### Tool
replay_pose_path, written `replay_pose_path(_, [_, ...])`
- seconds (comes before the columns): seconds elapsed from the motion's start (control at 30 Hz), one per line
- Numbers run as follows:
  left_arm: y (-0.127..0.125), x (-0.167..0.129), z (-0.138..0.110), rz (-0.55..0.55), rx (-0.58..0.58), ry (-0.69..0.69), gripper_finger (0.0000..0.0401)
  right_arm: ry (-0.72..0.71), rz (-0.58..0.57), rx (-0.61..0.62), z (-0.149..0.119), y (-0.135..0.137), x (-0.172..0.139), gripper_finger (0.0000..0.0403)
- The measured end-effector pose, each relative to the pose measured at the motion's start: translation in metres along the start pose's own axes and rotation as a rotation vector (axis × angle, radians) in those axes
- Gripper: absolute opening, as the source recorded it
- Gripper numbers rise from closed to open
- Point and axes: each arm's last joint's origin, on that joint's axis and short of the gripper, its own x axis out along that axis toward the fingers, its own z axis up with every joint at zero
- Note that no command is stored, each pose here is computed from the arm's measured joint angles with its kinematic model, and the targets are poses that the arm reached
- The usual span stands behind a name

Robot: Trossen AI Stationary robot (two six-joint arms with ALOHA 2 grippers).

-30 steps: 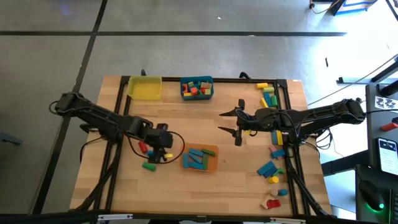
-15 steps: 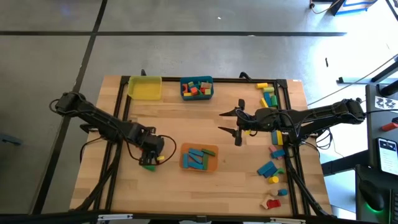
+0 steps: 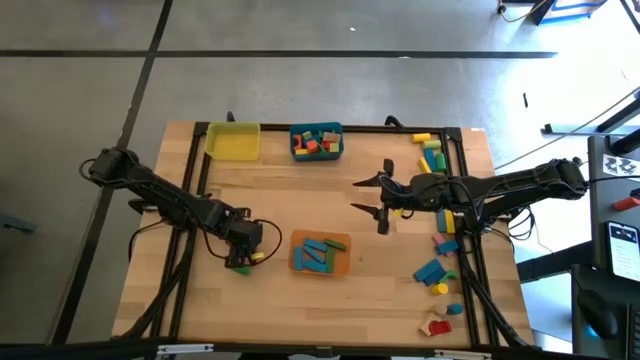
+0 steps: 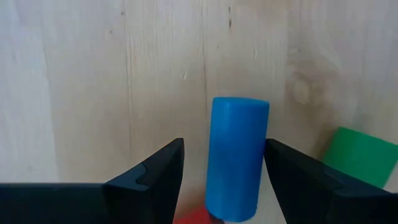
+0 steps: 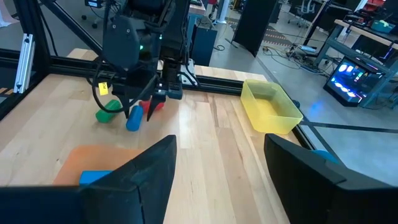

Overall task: Sort blocks by size
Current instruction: Put the blue cylindrical block into the yellow bin

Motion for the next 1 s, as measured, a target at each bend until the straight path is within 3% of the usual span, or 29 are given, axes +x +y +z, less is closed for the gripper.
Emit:
replay_pose_path(0.23, [0.002,0.007,-0.005,-0.001,-0.008,-0.004,0.0202,0.000,-0.001,0.000,0.000,0.000,0.000,0.0241])
replay_pose_path(0.53, [0.002,0.006,-0.004,-0.002,0.025,-0.009,0.0113,0.000,-0.001,0.000,0.000,0.000,0.000,0.0241])
replay_pose_path(1.0, [0.006,-0.017,0.025,0.092,-0.002,-0.188,0.0121,0.001,-0.002,0.000,0.000,0.000,0.000,0.0241])
